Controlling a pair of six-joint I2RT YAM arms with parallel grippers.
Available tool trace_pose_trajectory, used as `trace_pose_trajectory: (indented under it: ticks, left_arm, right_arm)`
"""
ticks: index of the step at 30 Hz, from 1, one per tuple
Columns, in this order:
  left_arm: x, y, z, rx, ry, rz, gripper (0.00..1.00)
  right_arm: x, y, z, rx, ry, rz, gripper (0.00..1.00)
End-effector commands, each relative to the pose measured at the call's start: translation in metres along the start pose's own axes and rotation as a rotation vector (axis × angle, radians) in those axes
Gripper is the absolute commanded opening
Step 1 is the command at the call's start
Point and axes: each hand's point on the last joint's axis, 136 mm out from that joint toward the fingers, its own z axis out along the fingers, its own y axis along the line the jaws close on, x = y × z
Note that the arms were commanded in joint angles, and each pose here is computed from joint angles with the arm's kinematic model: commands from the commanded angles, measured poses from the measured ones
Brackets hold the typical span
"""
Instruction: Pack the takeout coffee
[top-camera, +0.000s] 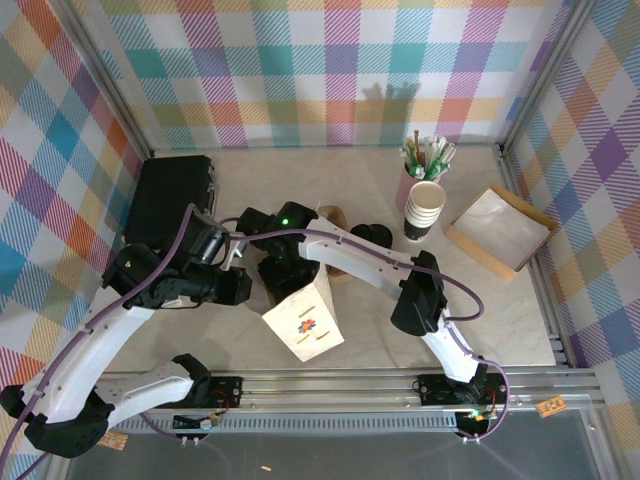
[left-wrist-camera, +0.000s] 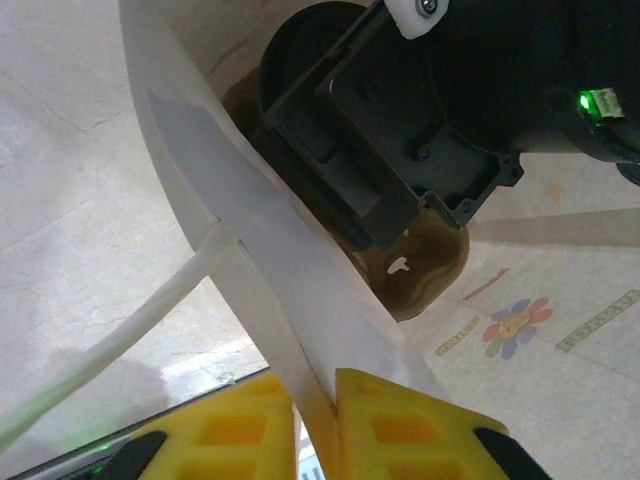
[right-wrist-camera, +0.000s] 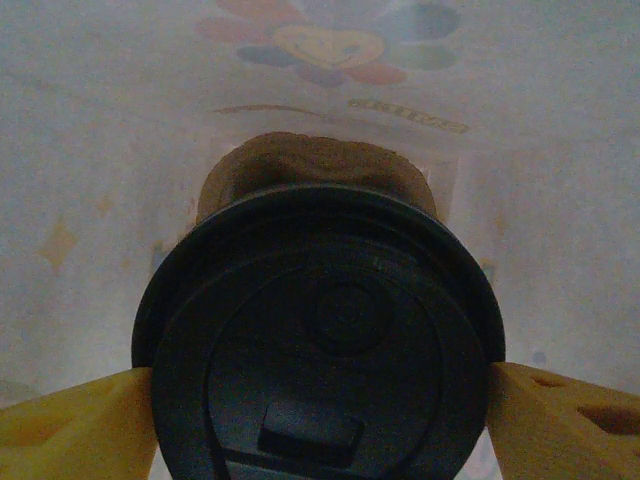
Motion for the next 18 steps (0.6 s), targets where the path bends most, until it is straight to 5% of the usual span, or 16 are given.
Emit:
trace_pose_trajectory:
  ticks: [1, 5, 18]
  left_arm:
    - [-0.001, -0.004, -0.004, 0.007, -0.006, 0.016, 0.09]
    - [-0.002, -0.008, -0.002, 0.01, 0.0, 0.027, 0.0]
    - [-0.002, -0.008, 0.0, -0.032, 0.009, 0.055, 0.0]
  right_arm:
    - [0.003, -0.004, -0.011, 0.01, -0.006, 0.0, 0.84]
    - [0.0, -0.002, -0.013, 0.006, -0.021, 0.002, 0.84]
    - [-0.006, 0.007, -0.028, -0.046, -0.053, 0.02, 0.98]
